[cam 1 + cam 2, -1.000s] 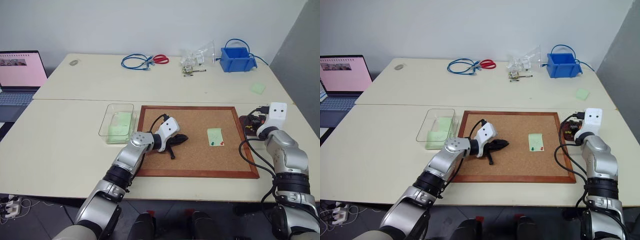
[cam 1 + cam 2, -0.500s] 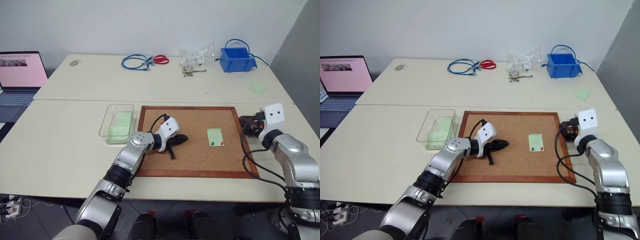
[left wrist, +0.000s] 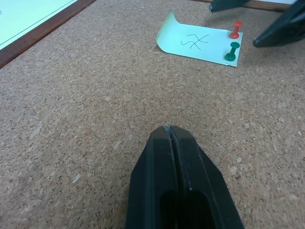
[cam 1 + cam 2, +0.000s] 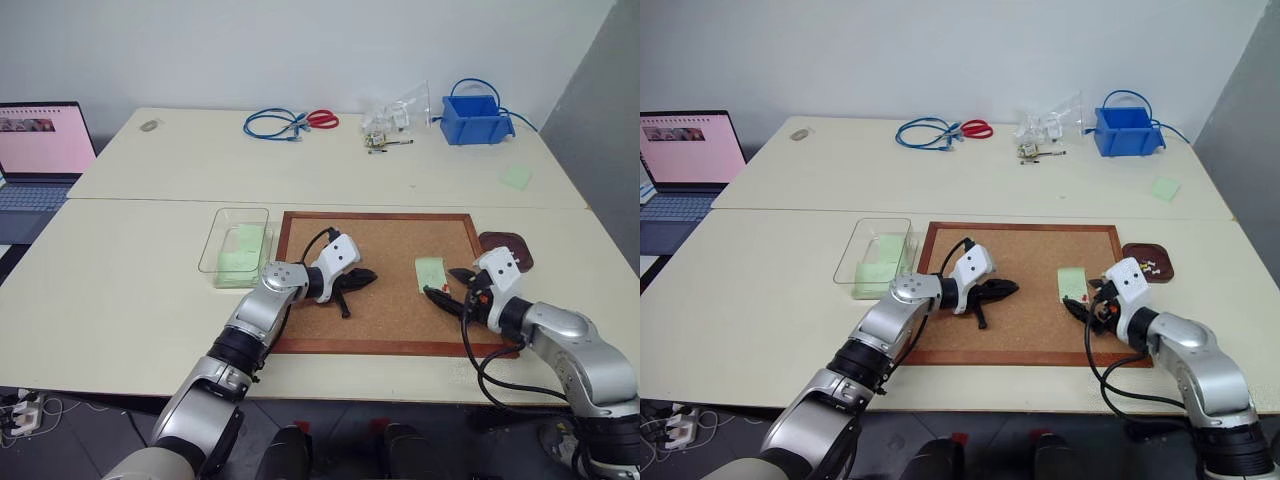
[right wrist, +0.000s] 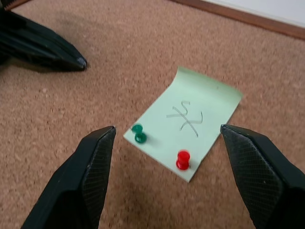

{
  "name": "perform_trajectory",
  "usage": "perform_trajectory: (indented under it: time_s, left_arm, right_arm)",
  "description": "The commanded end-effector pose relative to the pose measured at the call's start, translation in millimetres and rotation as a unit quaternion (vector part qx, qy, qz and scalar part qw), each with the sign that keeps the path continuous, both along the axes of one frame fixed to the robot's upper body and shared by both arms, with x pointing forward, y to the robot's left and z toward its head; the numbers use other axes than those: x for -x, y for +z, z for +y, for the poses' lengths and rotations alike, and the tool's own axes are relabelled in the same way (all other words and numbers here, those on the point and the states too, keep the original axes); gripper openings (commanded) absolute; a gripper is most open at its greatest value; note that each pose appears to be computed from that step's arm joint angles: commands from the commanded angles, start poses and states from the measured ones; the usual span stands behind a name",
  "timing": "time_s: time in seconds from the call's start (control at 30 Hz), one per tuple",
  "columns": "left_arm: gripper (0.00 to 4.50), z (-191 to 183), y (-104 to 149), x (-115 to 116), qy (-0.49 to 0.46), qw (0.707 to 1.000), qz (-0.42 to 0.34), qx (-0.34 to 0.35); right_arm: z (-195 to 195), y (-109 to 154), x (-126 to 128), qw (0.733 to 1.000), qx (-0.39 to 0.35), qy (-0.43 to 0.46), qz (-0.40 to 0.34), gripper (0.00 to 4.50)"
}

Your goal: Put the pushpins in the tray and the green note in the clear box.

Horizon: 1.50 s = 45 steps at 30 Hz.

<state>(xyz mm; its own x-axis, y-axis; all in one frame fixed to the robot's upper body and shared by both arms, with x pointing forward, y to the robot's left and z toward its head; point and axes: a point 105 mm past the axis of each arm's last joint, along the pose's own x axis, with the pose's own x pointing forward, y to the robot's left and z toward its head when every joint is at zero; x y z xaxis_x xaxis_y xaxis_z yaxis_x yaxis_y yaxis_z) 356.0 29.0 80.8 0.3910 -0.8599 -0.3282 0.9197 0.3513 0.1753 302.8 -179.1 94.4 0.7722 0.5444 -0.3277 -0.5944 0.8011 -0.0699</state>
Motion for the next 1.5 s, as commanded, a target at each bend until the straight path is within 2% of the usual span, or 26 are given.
perform_trajectory:
  time_s: [0.03, 0.07, 0.17, 0.2, 0.3, 0.4, 0.7, 0.73, 0.93, 1.17, 1.5]
  left_arm:
    - [0.0, 9.1, -24.0, 3.8, 0.008, 0.999, 0.028, -0.039]
    - [0.0, 8.8, -23.9, 4.1, 0.008, 0.999, 0.028, -0.038]
    - [0.0, 8.2, -23.7, 4.3, 0.007, 0.999, 0.028, -0.038]
    - [0.0, 8.1, -23.6, 4.3, 0.006, 0.999, 0.028, -0.037]
    - [0.0, 7.6, -23.4, 4.2, 0.006, 0.999, 0.027, -0.037]
    - [0.0, 6.8, -23.3, 4.5, 0.006, 0.999, 0.027, -0.036]
    - [0.0, 5.5, -23.5, 4.1, 0.006, 0.999, 0.028, -0.035]
    - [0.0, 5.4, -23.5, 4.2, 0.006, 0.999, 0.028, -0.035]
    - [0.0, 4.8, -23.9, 5.3, 0.005, 0.999, 0.029, -0.034]
    - [0.0, 6.5, -24.2, 5.7, 0.005, 0.999, 0.031, -0.035]
    - [0.0, 5.8, -25.4, 6.6, 0.002, 0.999, 0.034, -0.036]
  right_arm:
    - [0.9, 4.6, -0.7, 1.0, -0.001, 0.0, -0.018, 3.72]
    - [0.5, 3.9, -1.1, 1.0, -0.003, -0.002, -0.017, 3.72]
    - [-0.8, 3.4, -2.4, 1.0, -0.008, -0.008, -0.017, 3.29]
    - [-1.4, 3.4, -2.9, 1.0, -0.008, -0.01, -0.017, 2.98]
    - [-2.0, 3.5, -3.6, 1.0, -0.01, -0.012, -0.018, 2.56]
    - [-3.0, 4.3, -4.3, 1.0, -0.01, -0.014, -0.02, 1.88]
    - [-4.5, 5.5, -7.6, 0.999, -0.011, -0.021, -0.026, 0.16]
    - [-4.7, 6.0, -8.0, 0.999, -0.012, -0.022, -0.027, 0.07]
    - [-5.6, 11.7, -8.3, 0.999, -0.005, -0.024, -0.043, 0.07]
    - [-1.0, 38.9, -4.6, 0.996, -0.021, -0.015, -0.085, 0.07]
    - [1.3, 39.5, 2.4, 0.997, -0.027, -0.01, -0.075, 0.07]
